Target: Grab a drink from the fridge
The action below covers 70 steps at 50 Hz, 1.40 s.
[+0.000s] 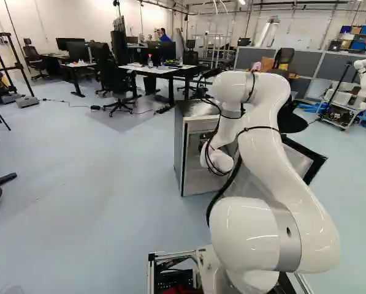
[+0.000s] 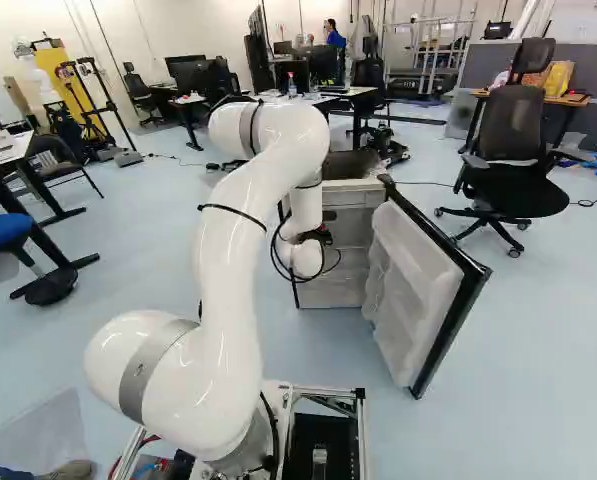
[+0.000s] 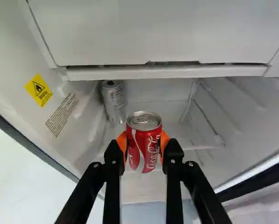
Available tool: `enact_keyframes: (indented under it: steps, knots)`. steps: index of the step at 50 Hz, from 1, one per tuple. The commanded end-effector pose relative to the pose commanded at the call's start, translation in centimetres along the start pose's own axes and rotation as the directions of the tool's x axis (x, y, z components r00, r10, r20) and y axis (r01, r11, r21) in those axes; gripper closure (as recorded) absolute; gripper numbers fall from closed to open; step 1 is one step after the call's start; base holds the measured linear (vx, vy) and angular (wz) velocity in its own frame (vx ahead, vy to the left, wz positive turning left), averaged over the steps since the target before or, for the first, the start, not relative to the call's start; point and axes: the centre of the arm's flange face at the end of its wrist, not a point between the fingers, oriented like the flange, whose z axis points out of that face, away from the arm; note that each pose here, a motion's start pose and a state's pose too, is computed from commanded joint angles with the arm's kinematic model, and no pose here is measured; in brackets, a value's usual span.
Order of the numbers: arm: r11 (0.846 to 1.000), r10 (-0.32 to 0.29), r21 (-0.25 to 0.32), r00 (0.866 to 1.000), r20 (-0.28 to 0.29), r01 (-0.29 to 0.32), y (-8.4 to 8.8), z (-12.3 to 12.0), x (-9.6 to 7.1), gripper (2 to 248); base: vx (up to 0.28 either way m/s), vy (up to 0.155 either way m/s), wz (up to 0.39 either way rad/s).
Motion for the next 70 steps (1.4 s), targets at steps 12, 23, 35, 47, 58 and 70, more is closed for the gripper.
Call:
enact_keyframes:
  steps: [12, 23, 35, 47, 58, 70]
  knots:
    - [1.0, 0.007, -0.006, 1.0, 0.014, -0.007, -0.1, -3.0, 1.0, 159, 0.0, 0.0, 0.0]
    - [1.0, 0.012, -0.013, 1.0, 0.024, -0.012, -0.2, -5.8, 1.8, 159, 0.0, 0.0, 0.0]
    - [1.0, 0.019, -0.021, 0.999, 0.032, -0.018, -0.4, -8.8, 2.7, 159, 0.0, 0.0, 0.0]
    - [0.999, 0.024, -0.03, 0.999, 0.037, -0.023, -0.5, -11.8, 3.4, 159, 0.0, 0.0, 0.0]
    - [0.999, 0.029, -0.039, 0.999, 0.038, -0.028, -0.7, -14.6, 4.1, 159, 0.0, 0.0, 0.0]
    - [0.998, 0.03, -0.047, 0.999, 0.029, -0.029, -0.9, -16.8, 4.9, 159, 0.0, 0.0, 0.0]
